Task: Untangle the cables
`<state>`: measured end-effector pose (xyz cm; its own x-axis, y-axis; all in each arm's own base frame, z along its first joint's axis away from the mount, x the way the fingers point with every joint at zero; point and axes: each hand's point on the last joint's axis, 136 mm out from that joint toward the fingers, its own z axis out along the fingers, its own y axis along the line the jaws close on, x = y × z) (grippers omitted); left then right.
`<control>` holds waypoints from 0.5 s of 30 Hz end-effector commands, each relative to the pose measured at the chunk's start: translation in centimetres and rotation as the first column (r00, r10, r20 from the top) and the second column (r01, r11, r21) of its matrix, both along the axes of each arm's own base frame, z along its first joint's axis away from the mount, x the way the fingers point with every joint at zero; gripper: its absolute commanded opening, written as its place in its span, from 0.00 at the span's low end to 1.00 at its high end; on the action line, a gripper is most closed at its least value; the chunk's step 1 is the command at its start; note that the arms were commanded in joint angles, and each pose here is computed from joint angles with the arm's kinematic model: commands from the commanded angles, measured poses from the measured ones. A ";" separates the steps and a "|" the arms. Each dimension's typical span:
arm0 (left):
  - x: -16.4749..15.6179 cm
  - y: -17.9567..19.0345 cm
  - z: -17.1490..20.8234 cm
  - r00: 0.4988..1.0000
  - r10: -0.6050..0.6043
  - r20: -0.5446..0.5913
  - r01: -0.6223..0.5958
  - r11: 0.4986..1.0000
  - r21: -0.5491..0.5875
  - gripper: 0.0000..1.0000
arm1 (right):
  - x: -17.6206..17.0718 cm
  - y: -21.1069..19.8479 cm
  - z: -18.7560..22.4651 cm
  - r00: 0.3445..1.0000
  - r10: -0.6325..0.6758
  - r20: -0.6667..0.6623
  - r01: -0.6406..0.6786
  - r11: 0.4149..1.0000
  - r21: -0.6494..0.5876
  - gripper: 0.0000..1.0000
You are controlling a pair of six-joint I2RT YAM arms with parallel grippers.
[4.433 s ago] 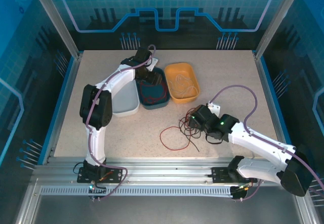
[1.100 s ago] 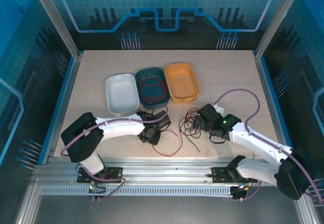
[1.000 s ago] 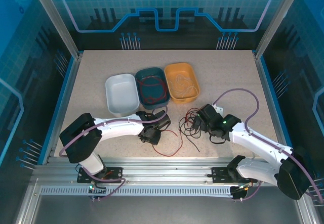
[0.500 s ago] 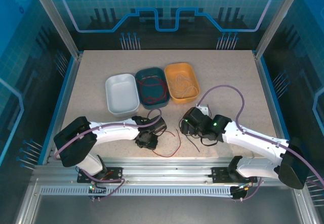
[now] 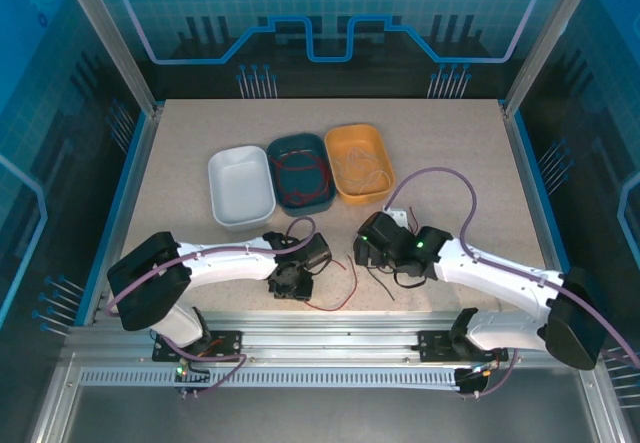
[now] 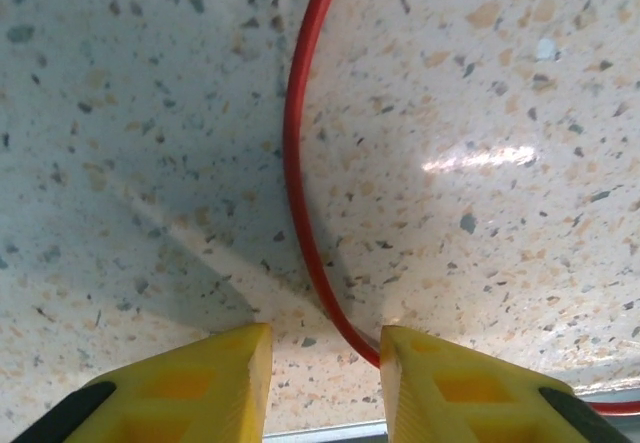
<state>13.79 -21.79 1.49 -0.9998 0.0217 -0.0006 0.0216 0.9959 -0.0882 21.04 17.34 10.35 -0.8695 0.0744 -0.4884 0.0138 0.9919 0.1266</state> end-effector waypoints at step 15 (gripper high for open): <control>0.0 -1.6 -1.2 0.998 -0.007 -0.069 0.014 0.996 0.087 0.19 | 0.4 -4.4 2.1 0.989 -0.081 0.121 0.065 0.989 0.131 0.99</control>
